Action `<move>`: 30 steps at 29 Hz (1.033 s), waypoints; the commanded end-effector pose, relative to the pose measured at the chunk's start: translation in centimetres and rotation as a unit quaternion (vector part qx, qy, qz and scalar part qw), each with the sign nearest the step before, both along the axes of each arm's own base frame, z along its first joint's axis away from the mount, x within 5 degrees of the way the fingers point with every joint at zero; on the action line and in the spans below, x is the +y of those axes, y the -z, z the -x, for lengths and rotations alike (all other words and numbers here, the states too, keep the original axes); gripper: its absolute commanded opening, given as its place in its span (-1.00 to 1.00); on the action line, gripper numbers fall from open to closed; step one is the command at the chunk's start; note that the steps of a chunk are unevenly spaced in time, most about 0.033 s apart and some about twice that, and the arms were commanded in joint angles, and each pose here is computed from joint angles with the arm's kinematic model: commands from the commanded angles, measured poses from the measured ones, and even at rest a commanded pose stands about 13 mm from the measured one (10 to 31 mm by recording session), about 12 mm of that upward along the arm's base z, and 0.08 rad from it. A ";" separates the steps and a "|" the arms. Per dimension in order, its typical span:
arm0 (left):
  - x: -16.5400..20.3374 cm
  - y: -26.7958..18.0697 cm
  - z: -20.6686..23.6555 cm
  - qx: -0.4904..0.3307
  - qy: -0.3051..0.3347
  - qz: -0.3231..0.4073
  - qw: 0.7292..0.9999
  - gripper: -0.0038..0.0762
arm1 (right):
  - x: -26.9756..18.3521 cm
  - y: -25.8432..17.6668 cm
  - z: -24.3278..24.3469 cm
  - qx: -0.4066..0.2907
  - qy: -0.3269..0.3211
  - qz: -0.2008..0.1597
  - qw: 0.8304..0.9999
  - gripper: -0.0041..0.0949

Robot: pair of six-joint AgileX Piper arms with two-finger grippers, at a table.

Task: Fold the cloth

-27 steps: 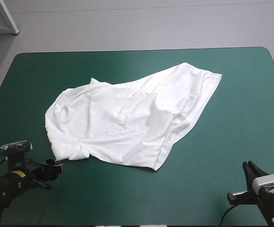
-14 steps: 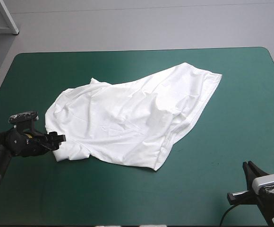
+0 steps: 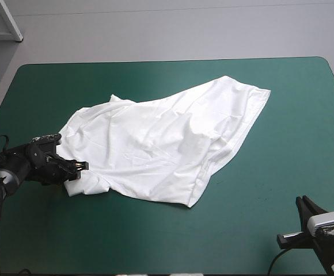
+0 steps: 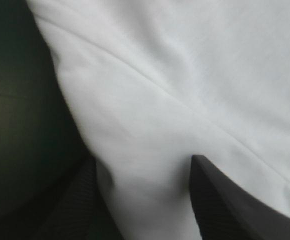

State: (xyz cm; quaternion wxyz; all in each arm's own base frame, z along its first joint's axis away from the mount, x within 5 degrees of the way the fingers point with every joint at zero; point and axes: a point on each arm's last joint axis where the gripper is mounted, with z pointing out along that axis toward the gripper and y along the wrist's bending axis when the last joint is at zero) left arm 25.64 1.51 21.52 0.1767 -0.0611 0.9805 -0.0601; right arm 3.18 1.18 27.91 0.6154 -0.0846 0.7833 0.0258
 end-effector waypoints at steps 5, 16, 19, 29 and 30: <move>-0.1 0.7 -1.2 0.004 0.009 0.005 1.000 0.09 | -0.1 -1.6 0.0 -0.047 0.003 -0.005 0.999 -0.74; -0.1 1.2 -1.4 0.007 0.040 -0.007 0.999 -0.85 | 0.0 -2.9 -3.1 0.025 0.008 -0.014 1.000 -0.74; -0.1 1.2 -1.5 0.005 0.041 -0.007 0.999 -0.85 | 0.0 -4.3 -6.4 0.080 0.027 -0.052 0.995 -0.74; -0.1 1.1 -1.6 0.000 0.040 -0.006 0.999 -0.85 | 0.0 -10.9 -21.8 0.199 0.031 -0.028 0.979 -0.32; -0.1 1.1 -1.6 0.000 0.040 -0.006 0.999 -0.85 | -0.3 -11.5 -23.1 0.203 0.038 -0.026 0.978 -0.26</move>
